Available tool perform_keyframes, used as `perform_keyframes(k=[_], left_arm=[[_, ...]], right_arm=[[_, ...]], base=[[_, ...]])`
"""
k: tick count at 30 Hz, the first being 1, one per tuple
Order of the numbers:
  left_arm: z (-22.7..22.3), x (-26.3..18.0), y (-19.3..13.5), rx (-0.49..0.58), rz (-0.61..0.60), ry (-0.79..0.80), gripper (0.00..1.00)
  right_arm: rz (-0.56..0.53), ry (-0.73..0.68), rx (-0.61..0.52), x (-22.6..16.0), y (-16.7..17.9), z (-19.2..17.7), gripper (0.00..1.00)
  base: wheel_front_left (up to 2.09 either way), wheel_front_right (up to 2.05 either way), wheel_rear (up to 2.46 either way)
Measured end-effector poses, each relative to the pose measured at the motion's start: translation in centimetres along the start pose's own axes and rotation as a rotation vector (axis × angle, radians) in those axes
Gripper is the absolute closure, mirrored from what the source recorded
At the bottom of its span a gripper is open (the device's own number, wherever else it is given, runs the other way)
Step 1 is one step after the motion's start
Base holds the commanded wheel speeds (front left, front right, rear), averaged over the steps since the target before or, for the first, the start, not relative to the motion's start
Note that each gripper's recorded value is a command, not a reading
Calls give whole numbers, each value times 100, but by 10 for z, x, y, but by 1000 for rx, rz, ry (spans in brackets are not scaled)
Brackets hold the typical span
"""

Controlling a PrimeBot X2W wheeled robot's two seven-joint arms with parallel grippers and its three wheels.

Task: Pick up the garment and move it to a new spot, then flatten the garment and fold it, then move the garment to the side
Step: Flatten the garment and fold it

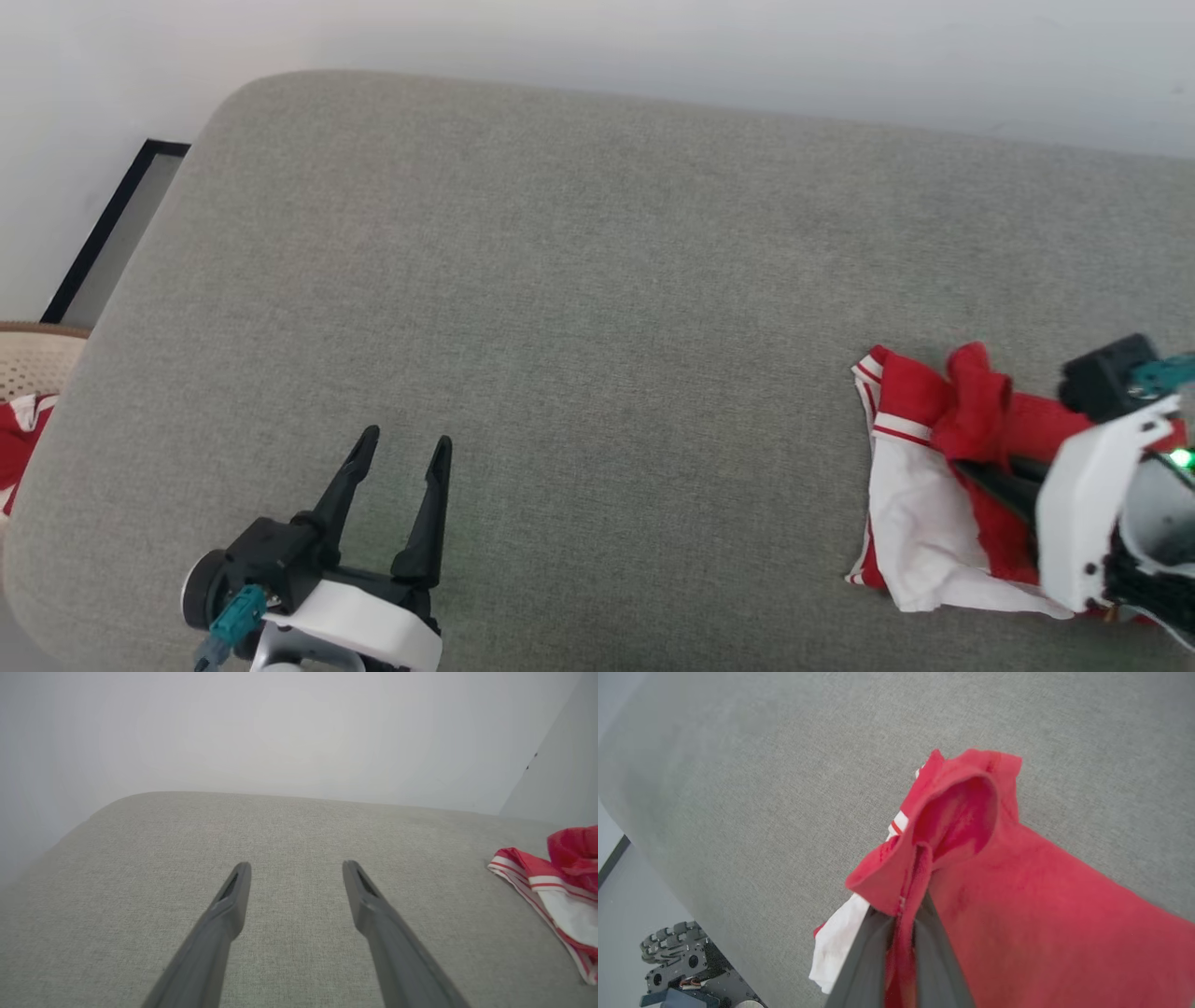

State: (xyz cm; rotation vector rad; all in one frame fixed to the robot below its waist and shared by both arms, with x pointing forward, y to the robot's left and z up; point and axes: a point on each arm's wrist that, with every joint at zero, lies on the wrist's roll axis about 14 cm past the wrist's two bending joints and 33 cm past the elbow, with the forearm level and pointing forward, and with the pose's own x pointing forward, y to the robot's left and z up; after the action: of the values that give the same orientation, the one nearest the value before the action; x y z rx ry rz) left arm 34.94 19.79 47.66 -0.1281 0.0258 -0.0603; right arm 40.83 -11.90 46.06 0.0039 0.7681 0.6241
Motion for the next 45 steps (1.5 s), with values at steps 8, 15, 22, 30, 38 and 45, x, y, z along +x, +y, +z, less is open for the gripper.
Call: perform_keyframes(k=[8, 15, 22, 30, 38, 45], left_arm=[[-9, 5, 3, -11, 15, 29, 0], [-13, 8, 1, -18, 13, 38, 0], [-9, 10, 0, -16, 2, 27, 0], [-8, 14, -10, -17, -44, 23, 0], [-8, 20, -29, -34, -103, 23, 0], [-11, 13, -39, -50, -123, 30, 0]], right_arm=[[68, 147, 3, 36, 16, -29, 100], [53, 160, 24, 50, 9, -37, 100], [37, 62, 31, 44, 7, -25, 0], [-31, -120, 55, 7, -17, 5, 0], [-198, -339, 113, -38, -66, 6, 0], [-345, -570, 103, -78, -92, -3, 0]], base=[[0, 0, 0], [0, 0, 0], [0, 0, 0], [0, 0, 0], [0, 0, 0], [0, 0, 0]])
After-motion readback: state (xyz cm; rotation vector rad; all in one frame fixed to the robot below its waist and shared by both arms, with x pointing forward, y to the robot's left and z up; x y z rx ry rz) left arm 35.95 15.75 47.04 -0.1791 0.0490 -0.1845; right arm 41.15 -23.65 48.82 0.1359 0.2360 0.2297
